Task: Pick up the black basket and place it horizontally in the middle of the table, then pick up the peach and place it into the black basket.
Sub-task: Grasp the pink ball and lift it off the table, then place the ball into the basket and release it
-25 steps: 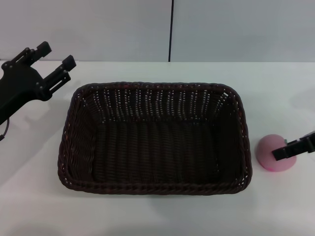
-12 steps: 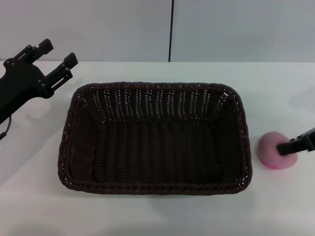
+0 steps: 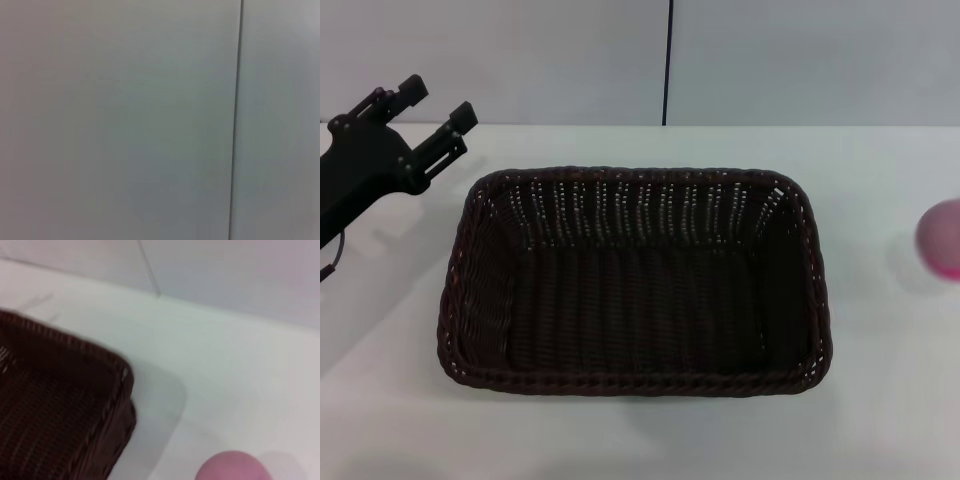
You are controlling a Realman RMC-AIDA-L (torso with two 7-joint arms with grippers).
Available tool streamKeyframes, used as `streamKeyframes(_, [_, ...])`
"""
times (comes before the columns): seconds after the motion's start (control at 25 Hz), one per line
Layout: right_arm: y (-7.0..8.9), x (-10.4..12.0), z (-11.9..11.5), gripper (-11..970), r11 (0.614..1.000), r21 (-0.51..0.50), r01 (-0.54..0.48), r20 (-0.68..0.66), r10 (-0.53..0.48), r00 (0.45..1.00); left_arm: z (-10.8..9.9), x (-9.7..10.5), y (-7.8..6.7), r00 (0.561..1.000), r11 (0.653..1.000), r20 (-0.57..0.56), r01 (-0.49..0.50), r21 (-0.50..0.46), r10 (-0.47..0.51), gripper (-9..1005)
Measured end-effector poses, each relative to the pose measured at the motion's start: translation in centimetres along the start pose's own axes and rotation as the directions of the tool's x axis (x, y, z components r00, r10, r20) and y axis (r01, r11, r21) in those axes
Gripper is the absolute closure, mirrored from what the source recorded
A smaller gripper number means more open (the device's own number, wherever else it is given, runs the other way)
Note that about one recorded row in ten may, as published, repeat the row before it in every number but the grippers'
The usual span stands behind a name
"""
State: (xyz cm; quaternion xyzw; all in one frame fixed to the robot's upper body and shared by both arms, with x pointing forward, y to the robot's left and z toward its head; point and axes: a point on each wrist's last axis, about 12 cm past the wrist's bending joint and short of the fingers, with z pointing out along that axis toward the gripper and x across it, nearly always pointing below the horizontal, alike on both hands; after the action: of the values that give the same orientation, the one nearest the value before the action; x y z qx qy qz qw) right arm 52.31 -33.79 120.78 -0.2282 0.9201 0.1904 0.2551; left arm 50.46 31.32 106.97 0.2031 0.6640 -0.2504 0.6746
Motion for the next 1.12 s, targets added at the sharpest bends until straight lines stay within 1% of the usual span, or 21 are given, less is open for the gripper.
streamKeyframes(0.04, [0.0,0.0,0.0,781,1.000,0.000,0.000,0.000,0.000,1.000,0.0,0.0,0.0,1.000,1.000,0.000,0.000,0.000,0.000,300])
streamKeyframes(0.08, [0.6,-0.4,-1.0,786,1.000,0.021,0.022,0.016,-0.022,1.000,0.0,0.0,0.0,1.000,1.000,0.000,0.000,0.000,0.000,300])
streamKeyframes(0.16, [2.3,-1.1,-2.9,796,0.996,0.041,0.081,0.053,-0.083,0.995,0.0,0.2,-0.1,1.000,1.000,-0.002,0.002,-0.001,-0.002,301])
streamKeyframes(0.2, [3.9,-1.9,-3.6,800,0.990,0.014,0.143,0.090,-0.144,0.985,-0.1,0.2,-0.1,1.000,1.000,-0.003,0.003,0.002,-0.003,301])
streamKeyframes(0.24, [3.9,-1.9,-3.6,805,0.990,0.014,0.143,0.090,-0.144,0.985,-0.1,0.2,-0.1,1.000,1.000,-0.003,0.003,0.002,-0.003,301])
streamKeyframes(0.28, [4.9,-2.5,-3.8,810,0.982,-0.019,0.189,0.117,-0.186,0.976,-0.1,0.3,-0.2,1.000,1.000,-0.004,0.009,0.004,-0.009,301])
streamKeyframes(0.36, [6.5,-3.6,-3.0,820,0.958,-0.097,0.269,0.156,-0.253,0.955,-0.3,0.5,-0.2,1.000,1.000,-0.006,0.016,0.000,-0.016,301])
streamKeyframes(0.4, [7.5,-4.5,-1.7,829,0.936,-0.152,0.317,0.174,-0.291,0.941,-0.3,0.7,-0.3,1.000,1.000,-0.004,0.026,-0.001,-0.026,302])
streamKeyframes(0.44, [7.5,-4.5,-1.7,839,0.936,-0.152,0.317,0.174,-0.291,0.941,-0.3,0.7,-0.3,1.000,1.000,-0.004,0.026,-0.001,-0.026,302])
streamKeyframes(0.48, [8.2,-5.6,0.6,848,0.918,-0.198,0.343,0.178,-0.310,0.934,-0.3,0.7,-0.3,1.000,1.000,-0.002,0.030,0.000,-0.030,302])
streamKeyframes(0.52, [8.4,-6.0,1.6,857,0.914,-0.211,0.347,0.181,-0.313,0.932,-0.4,0.7,-0.4,0.999,0.999,0.007,0.035,0.007,-0.035,302])
streamKeyframes(0.56, [8.4,-6.0,1.6,863,0.914,-0.211,0.347,0.181,-0.313,0.932,-0.4,0.7,-0.4,0.999,0.999,0.007,0.035,0.007,-0.035,302])
streamKeyframes(0.6, [8.5,-6.7,3.8,869,0.907,-0.246,0.343,0.177,-0.306,0.935,-0.5,0.6,-0.5,0.999,0.999,0.015,0.037,0.014,-0.038,302])
streamKeyframes(0.64, [8.5,-6.7,3.8,875,0.907,-0.246,0.343,0.177,-0.306,0.935,-0.6,0.6,-0.6,0.999,0.999,0.017,0.038,0.015,-0.039,301])
streamKeyframes(0.68, [8.3,-7.0,5.4,880,0.905,-0.279,0.322,0.171,-0.283,0.944,-0.8,0.6,-0.6,0.999,0.999,0.028,0.045,0.015,-0.045,301])
streamKeyframes(0.72, [8.3,-7.0,5.4,886,0.905,-0.279,0.322,0.171,-0.283,0.944,-0.8,0.6,-0.6,0.999,0.999,0.028,0.045,0.015,-0.045,301])
streamKeyframes(0.76, [8.2,-7.0,6.3,892,0.901,-0.305,0.309,0.169,-0.268,0.948,-1.0,0.7,-0.6,0.998,0.999,0.032,0.047,0.009,-0.048,300])
streamKeyframes(0.8, [8.0,-6.9,7.5,898,0.881,-0.368,0.299,0.182,-0.247,0.952,-1.3,0.9,-0.6,0.998,0.999,0.039,0.044,-0.009,-0.044,300])
streamKeyframes(0.84, [8.0,-6.9,7.5,865,0.881,-0.368,0.299,0.182,-0.247,0.952,-1.3,0.9,-0.6,0.998,0.999,0.039,0.044,-0.009,-0.044,299])
streamKeyframes(0.96, [7.9,-6.6,8.5,768,0.843,-0.440,0.311,0.228,-0.230,0.946,-1.7,1.1,-0.5,0.998,0.999,0.058,0.036,-0.032,-0.034,298])
streamKeyframes(1.12, [7.1,-6.4,8.3,591,0.848,-0.428,0.313,0.283,-0.204,0.937,-2.2,1.2,-0.5,0.994,0.996,0.103,0.056,-0.068,-0.049,297])
